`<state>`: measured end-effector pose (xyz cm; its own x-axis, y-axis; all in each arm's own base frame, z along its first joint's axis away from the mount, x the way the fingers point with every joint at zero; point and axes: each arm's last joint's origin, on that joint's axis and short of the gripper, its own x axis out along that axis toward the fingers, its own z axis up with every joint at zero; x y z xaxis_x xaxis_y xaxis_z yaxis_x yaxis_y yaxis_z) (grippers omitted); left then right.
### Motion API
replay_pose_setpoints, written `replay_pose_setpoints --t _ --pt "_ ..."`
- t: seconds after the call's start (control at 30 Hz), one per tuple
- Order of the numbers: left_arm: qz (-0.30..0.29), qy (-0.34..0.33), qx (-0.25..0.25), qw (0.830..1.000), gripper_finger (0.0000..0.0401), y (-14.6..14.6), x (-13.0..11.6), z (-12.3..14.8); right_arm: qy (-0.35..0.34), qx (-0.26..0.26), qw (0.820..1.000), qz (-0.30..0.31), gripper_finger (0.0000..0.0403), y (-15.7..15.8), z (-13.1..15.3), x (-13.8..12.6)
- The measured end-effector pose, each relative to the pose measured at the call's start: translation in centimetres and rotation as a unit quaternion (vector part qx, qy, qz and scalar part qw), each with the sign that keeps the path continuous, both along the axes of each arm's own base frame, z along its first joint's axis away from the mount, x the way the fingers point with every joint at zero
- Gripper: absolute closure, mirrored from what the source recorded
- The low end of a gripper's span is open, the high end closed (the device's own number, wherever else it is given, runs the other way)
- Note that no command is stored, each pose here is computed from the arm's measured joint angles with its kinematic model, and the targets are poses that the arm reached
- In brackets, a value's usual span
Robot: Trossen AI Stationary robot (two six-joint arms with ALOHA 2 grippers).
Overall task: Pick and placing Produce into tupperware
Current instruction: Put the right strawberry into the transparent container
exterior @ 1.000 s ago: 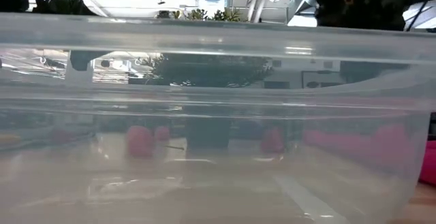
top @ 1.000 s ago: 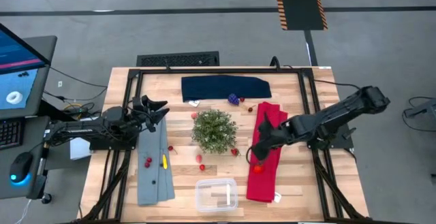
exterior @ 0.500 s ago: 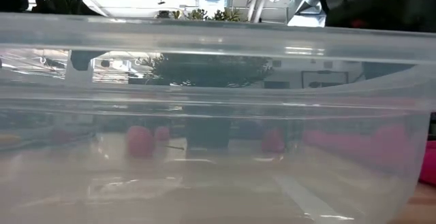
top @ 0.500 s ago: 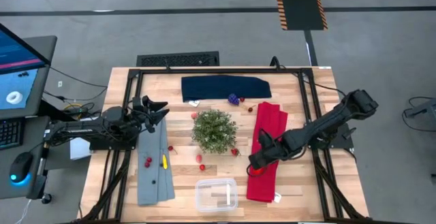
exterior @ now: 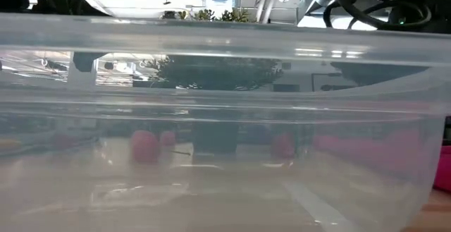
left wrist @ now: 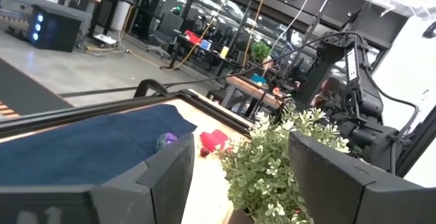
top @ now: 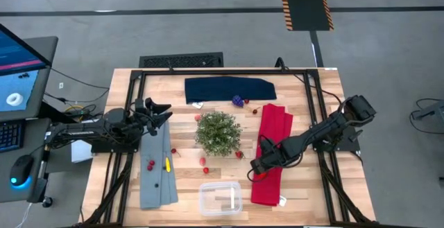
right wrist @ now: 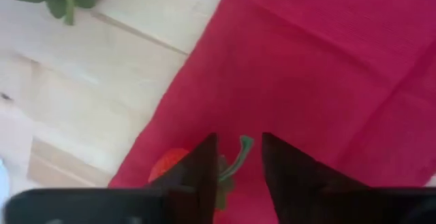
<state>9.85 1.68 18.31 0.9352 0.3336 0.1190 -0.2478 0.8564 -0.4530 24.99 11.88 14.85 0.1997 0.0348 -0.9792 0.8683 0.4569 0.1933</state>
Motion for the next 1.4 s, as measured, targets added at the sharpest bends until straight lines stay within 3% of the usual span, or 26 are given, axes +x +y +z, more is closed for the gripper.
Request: replay_pose_setpoints --t 0.3,0.47,0.63,0.93,1.2,1.4 --pt "-0.001 0.0 -0.01 1.0 0.0173 0.0 0.0 0.0 -0.016 -0.001 0.999 0.03 0.0389 -0.1 0.8 0.2" --pt "-0.001 0.001 -0.01 1.0 0.0173 0.0 0.0 0.0 -0.034 -0.011 0.999 0.04 0.0383 -0.6 1.9 1.2" --pt "-0.001 0.007 -0.011 1.0 0.0173 0.0 0.0 -0.1 -0.055 -0.04 0.996 0.066 0.039 -1.1 4.6 2.8" --pt "-0.001 0.019 -0.011 1.0 0.0173 0.0 0.0 -0.3 -0.16 -0.076 0.978 0.11 0.039 1.2 9.7 5.5" --pt "-0.001 0.028 -0.012 1.0 0.0173 0.0 0.0 -0.5 -0.248 -0.045 0.954 0.165 0.0389 6.6 8.9 8.7" --pt "0.0 0.024 -0.012 1.0 0.0173 0.0 0.0 -0.5 -0.226 -0.052 0.947 0.221 0.0389 10.2 6.9 11.9"
